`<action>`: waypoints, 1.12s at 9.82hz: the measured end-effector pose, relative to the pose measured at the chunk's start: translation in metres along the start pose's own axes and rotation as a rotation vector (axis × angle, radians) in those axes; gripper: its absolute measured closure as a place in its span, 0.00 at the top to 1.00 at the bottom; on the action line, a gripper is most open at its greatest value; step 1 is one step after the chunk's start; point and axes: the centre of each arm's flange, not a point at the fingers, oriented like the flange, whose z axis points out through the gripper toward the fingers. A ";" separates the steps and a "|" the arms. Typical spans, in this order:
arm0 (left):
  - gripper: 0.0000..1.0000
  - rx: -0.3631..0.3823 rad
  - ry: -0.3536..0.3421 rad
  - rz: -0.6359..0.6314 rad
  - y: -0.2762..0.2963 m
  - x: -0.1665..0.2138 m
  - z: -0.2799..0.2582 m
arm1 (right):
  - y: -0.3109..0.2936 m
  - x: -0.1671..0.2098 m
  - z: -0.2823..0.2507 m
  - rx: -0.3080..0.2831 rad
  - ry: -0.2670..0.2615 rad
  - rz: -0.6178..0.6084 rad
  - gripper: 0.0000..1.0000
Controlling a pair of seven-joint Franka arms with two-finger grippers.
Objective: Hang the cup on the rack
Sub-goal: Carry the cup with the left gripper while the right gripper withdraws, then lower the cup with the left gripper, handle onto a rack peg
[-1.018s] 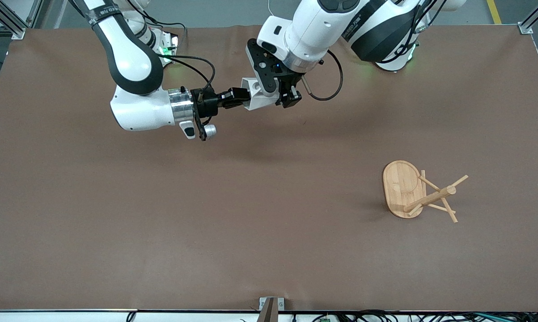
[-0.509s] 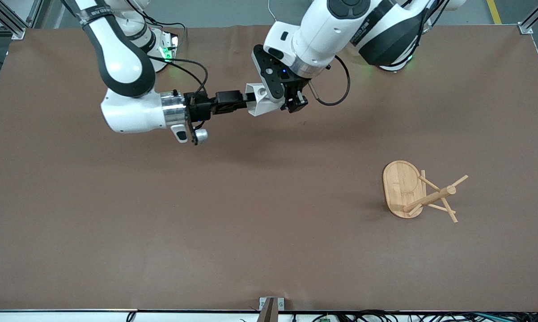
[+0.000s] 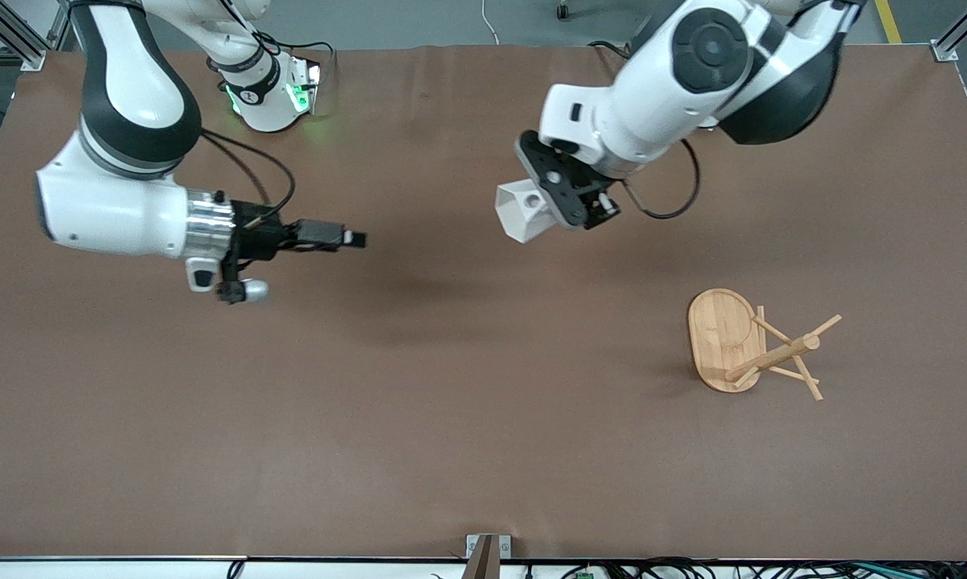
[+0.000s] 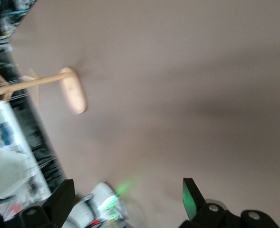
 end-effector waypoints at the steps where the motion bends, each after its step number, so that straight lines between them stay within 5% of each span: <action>1: 0.75 0.037 0.004 -0.121 -0.011 -0.009 -0.015 | 0.024 0.012 -0.026 -0.134 0.062 -0.016 1.00; 4: 0.75 0.086 0.019 -0.335 -0.037 -0.024 -0.032 | 0.084 0.028 -0.085 -0.470 0.179 -0.037 1.00; 6: 0.75 0.084 0.002 -0.415 -0.076 -0.042 -0.036 | 0.090 0.023 -0.144 -0.614 0.262 -0.044 1.00; 9: 0.75 0.082 -0.020 -0.522 -0.129 -0.074 -0.035 | 0.073 0.002 -0.226 -0.647 0.329 -0.011 1.00; 11: 0.75 0.086 -0.055 -0.575 -0.152 -0.093 -0.007 | 0.061 -0.030 -0.255 -0.651 0.279 0.048 1.00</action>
